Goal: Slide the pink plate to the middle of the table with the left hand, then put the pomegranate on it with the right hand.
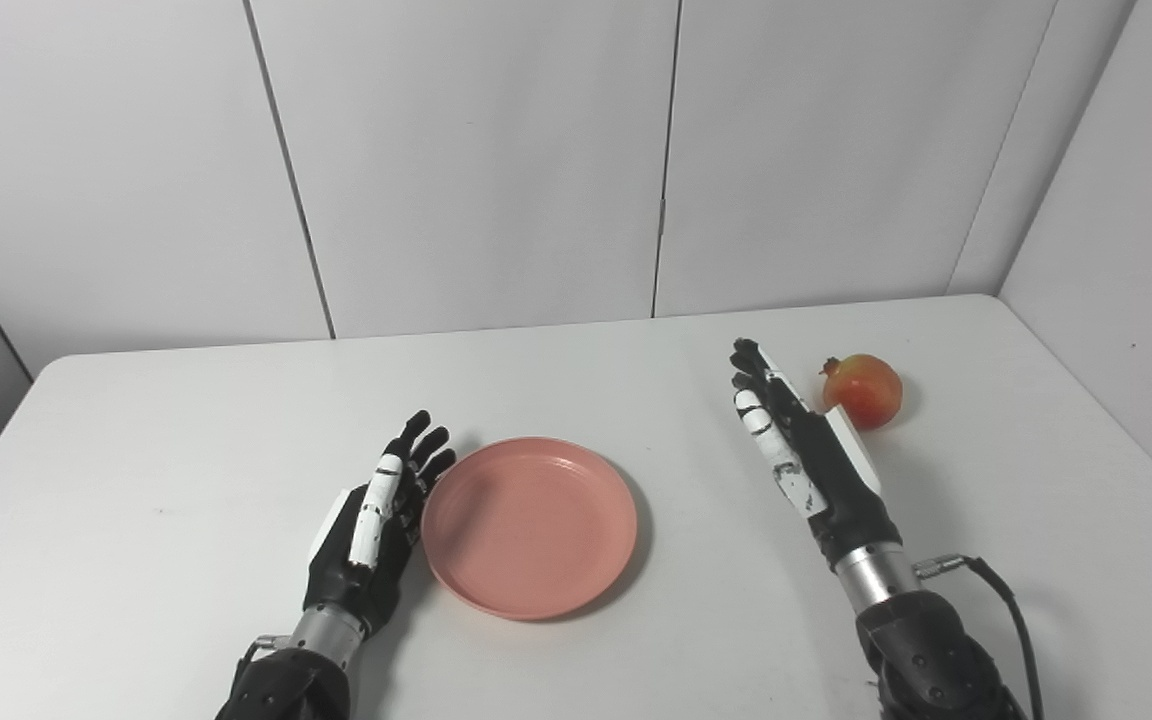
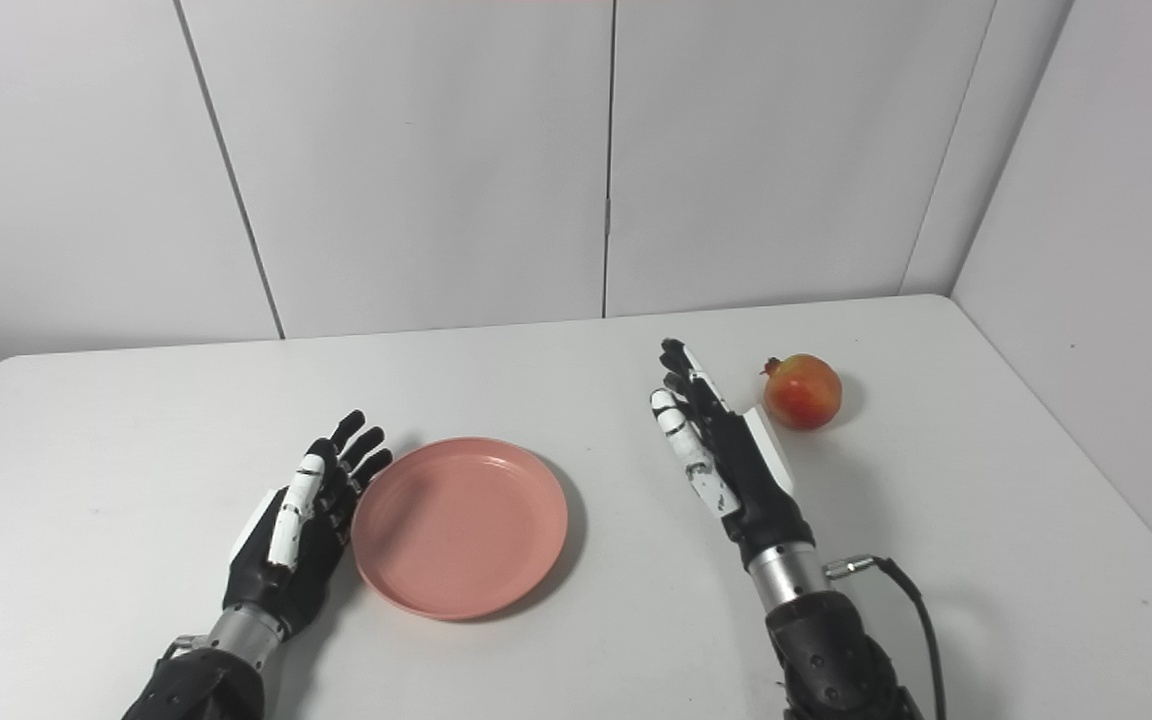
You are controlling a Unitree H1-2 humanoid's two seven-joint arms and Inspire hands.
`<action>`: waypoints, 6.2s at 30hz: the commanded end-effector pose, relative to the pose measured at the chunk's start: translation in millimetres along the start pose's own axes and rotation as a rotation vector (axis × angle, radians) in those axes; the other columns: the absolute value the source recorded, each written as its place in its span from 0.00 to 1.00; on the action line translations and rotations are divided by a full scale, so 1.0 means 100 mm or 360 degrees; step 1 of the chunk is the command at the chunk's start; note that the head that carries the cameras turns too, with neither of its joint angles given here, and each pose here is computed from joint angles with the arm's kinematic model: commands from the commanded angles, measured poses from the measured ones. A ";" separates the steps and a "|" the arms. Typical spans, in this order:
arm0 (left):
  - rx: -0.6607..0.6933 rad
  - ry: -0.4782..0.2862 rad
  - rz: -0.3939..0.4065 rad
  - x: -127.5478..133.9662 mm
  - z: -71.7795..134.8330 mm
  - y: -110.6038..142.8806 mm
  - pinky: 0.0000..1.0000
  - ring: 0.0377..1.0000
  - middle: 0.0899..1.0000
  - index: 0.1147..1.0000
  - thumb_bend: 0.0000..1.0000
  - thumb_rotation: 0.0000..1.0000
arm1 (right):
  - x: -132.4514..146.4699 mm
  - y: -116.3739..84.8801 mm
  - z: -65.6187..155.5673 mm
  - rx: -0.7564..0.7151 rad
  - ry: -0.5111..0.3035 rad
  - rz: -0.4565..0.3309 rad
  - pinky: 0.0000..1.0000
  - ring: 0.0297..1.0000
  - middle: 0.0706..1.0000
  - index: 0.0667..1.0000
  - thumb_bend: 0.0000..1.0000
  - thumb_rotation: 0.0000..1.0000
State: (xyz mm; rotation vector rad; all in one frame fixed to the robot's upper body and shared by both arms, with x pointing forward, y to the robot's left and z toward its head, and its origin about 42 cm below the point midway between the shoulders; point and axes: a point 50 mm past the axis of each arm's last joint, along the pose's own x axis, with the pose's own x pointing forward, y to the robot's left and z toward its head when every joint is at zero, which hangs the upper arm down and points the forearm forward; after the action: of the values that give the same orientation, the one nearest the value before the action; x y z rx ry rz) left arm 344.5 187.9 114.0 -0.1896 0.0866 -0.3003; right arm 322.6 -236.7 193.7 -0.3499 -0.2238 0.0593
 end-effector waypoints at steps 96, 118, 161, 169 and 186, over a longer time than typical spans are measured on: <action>-0.0112 0.0090 0.0059 -0.12 -0.12 0.37 0.98 0.96 0.96 0.96 0.36 1.00 | 0.85 -1.24 -0.32 -0.1182 0.0397 -0.0204 0.75 0.86 0.92 0.94 1.00 0.48; -0.0112 0.0097 0.0056 -0.14 -0.09 0.37 0.99 0.96 0.96 0.95 0.37 1.00 | 0.98 -1.25 -0.43 -0.1161 0.0499 -0.0169 0.75 0.86 0.92 0.93 0.96 0.39; -0.0122 0.0091 0.0041 -0.14 -0.07 0.35 0.99 0.97 0.97 0.96 0.39 1.00 | 1.20 -1.26 -0.54 -0.1140 0.0545 -0.0205 0.60 0.66 0.70 0.69 0.82 0.36; -0.0118 0.0092 0.0047 -0.13 -0.08 0.35 0.98 0.96 0.97 0.96 0.39 1.00 | 1.23 -1.20 -0.53 -0.1106 0.0511 -0.0206 0.48 0.53 0.56 0.57 0.70 0.30; -0.0122 0.0083 0.0040 -0.12 -0.09 0.32 0.99 0.97 0.97 0.97 0.40 1.00 | 1.16 -1.17 -0.34 -0.1025 0.0407 -0.0250 0.22 0.25 0.29 0.34 0.46 0.14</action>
State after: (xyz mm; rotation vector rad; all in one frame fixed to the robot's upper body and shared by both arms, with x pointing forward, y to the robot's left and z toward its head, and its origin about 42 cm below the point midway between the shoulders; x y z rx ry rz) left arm 346.6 220.1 114.5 -0.2533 0.0793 -0.2905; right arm 438.3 -347.0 193.8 -0.9729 0.0996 -0.1723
